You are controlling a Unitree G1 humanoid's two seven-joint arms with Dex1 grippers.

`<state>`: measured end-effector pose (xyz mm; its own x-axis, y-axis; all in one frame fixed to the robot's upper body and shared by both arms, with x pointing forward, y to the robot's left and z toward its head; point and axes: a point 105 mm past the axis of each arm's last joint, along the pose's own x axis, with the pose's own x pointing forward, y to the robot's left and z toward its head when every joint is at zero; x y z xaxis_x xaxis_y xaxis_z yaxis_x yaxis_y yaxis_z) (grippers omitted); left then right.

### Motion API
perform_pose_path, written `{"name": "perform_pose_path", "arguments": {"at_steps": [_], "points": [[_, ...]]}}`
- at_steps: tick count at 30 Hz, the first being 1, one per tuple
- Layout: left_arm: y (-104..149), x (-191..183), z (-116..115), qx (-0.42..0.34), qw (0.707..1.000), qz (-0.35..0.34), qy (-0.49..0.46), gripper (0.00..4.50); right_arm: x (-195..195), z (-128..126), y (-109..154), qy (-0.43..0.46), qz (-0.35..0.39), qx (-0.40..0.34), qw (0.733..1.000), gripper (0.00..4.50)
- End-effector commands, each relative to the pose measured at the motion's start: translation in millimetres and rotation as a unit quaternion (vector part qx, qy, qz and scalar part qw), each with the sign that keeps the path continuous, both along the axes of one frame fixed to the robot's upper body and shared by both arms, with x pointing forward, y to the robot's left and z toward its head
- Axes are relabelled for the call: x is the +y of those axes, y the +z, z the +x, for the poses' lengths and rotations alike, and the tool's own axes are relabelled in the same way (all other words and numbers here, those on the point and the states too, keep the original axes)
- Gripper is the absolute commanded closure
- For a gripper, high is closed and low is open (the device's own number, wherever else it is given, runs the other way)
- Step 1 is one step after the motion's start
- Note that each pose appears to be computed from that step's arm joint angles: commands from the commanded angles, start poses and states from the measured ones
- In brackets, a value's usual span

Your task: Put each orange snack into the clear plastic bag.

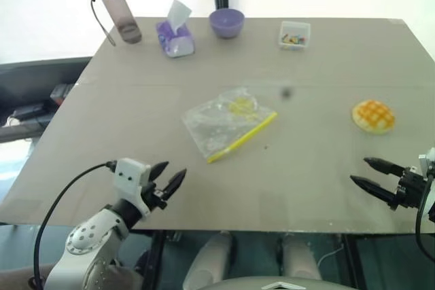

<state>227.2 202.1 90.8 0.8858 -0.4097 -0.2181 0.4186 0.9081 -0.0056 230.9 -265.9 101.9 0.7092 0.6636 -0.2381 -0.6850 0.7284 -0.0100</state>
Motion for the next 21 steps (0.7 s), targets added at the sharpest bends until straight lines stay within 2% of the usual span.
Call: {"name": "perform_pose_path", "arguments": {"at_steps": [1,21], "points": [[15.4,-4.8,-1.4,-0.031,0.999,-0.005,-0.021,1.58,-6.6,0.0,16.5,0.000,-0.011,-0.027,1.000,0.89],[14.2,-8.3,3.5,-0.030,0.999,-0.019,-0.027,1.58,-6.0,4.1,17.5,-0.006,-0.010,-0.027,1.000,0.89]]}}
